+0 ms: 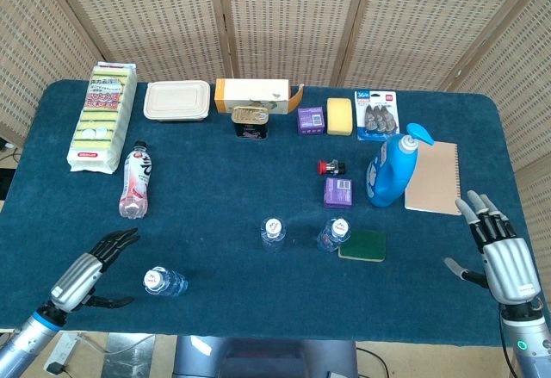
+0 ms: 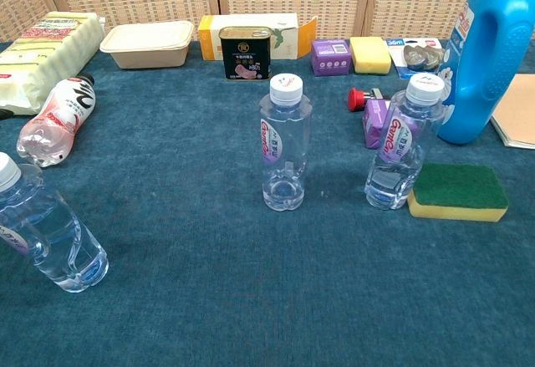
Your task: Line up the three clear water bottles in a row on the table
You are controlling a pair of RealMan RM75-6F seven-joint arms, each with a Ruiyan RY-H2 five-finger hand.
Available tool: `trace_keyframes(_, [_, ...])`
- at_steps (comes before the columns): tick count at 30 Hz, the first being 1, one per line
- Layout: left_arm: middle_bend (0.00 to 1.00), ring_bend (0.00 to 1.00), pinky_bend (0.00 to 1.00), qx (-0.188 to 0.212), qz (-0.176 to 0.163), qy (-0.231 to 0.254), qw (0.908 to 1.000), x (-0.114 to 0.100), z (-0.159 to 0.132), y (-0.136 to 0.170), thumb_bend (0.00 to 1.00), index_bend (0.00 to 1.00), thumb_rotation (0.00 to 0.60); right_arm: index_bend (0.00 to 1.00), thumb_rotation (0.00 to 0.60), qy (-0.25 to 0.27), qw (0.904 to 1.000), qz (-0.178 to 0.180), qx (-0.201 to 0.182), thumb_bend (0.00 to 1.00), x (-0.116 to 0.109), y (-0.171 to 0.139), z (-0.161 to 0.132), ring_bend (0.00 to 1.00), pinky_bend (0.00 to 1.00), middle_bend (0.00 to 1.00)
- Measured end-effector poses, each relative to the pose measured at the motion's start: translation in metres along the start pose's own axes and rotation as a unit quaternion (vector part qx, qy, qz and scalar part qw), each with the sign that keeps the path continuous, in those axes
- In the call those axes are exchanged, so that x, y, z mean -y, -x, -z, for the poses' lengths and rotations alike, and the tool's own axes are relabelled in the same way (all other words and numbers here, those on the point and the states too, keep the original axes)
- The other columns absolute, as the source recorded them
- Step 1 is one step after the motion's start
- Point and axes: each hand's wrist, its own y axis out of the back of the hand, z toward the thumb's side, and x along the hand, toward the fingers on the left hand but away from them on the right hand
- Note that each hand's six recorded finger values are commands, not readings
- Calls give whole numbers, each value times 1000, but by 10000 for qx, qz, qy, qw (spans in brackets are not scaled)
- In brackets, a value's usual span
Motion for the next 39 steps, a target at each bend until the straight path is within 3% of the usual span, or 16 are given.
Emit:
trace_keyframes(14, [0,0,29,131,403,219,9989,41,-24,-32,73,0,600,37,600,446,9988,130,-131,0,-8,-14,-2,0,170,9])
trace_keyframes(17, [33,9,205,170,415,281,9986,48,-29,-40,114,0,600,37,600,490,9987,140,-99,0,-9,-13,1,0,171,9])
trace_keyframes(18, [91,42,293,176,398,284,9986,49,-30,-42,125,5,600,37,600,484,9987,147,-86,0,-9,-12,2,0,171,9])
trace_keyframes(20, [221,128,374,174,322,264,9990,51,-31,-46,138,73,600,37,600,472,9988,153,-56,0,-10,-12,4,0,170,8])
trace_keyframes(22, [353,233,414,170,250,223,9993,53,-33,-49,156,244,600,37,600,472,9988,148,-36,0,-10,-11,5,0,170,9])
trace_keyframes(25, [439,300,439,171,115,182,9996,59,-36,-55,174,394,600,38,600,487,9987,132,-9,0,-9,-11,6,0,170,9])
trace_keyframes(28, [456,307,441,173,42,213,9996,65,-38,-61,176,431,600,41,600,465,9989,112,26,0,-9,-11,7,0,171,9])
trace_keyframes(31, [472,315,441,184,-56,225,9996,63,-38,-63,176,453,600,53,600,312,9993,-30,201,0,-7,-13,11,0,161,14])
trace_keyframes(39, [499,341,441,324,-377,478,9976,48,-40,-73,176,481,600,55,600,-255,9905,-593,1213,0,-7,-21,13,0,139,0])
